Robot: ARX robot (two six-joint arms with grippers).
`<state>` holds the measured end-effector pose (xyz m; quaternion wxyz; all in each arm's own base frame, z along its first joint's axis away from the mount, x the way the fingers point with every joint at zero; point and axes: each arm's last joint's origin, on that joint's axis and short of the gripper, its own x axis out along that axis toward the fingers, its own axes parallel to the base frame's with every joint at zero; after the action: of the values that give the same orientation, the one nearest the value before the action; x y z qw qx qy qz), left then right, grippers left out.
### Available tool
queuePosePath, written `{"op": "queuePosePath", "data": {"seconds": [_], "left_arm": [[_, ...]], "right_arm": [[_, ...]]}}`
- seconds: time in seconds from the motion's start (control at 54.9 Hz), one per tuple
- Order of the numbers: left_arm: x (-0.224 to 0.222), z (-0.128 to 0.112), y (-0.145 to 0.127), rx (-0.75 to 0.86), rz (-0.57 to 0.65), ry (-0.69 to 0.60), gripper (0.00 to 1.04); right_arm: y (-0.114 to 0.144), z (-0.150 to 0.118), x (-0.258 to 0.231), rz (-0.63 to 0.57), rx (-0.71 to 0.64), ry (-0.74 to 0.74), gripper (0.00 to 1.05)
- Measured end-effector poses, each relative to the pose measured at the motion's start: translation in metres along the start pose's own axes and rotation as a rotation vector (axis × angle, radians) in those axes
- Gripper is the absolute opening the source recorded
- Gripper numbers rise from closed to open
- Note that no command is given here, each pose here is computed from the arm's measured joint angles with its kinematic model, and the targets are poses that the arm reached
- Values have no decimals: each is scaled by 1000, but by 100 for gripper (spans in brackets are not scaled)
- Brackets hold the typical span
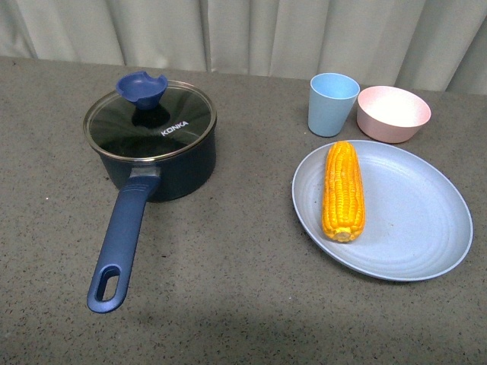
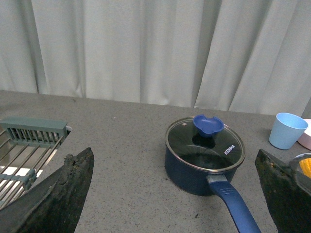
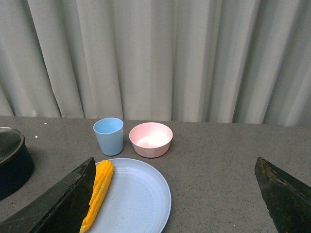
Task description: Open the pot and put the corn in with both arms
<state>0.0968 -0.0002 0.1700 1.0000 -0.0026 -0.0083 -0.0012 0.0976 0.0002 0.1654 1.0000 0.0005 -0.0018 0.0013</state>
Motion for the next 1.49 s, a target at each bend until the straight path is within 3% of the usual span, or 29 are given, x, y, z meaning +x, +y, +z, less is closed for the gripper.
{"op": "queuePosePath", "data": {"seconds": [0.237, 0.346, 0.437, 0.619, 0.856, 1.11, 1.493], "left_arm": [[0, 0, 0, -1, 6, 0, 98], [3, -6, 2, -37, 185, 78, 98], [9, -8, 3, -57, 202, 107, 98], [33, -6, 3, -127, 175, 113, 98], [109, 1, -11, -165, 117, 83, 98], [188, -29, -25, -121, 84, 151, 98], [256, -59, -51, -75, -12, 219, 98]], "right_arm": [[0, 0, 0, 0, 0, 0, 96], [0, 0, 0, 0, 0, 0, 96], [0, 0, 0, 0, 0, 0, 96], [0, 0, 0, 0, 0, 0, 96], [0, 0, 0, 0, 0, 0, 96], [0, 0, 0, 0, 0, 0, 96], [0, 0, 0, 0, 0, 0, 96]]}}
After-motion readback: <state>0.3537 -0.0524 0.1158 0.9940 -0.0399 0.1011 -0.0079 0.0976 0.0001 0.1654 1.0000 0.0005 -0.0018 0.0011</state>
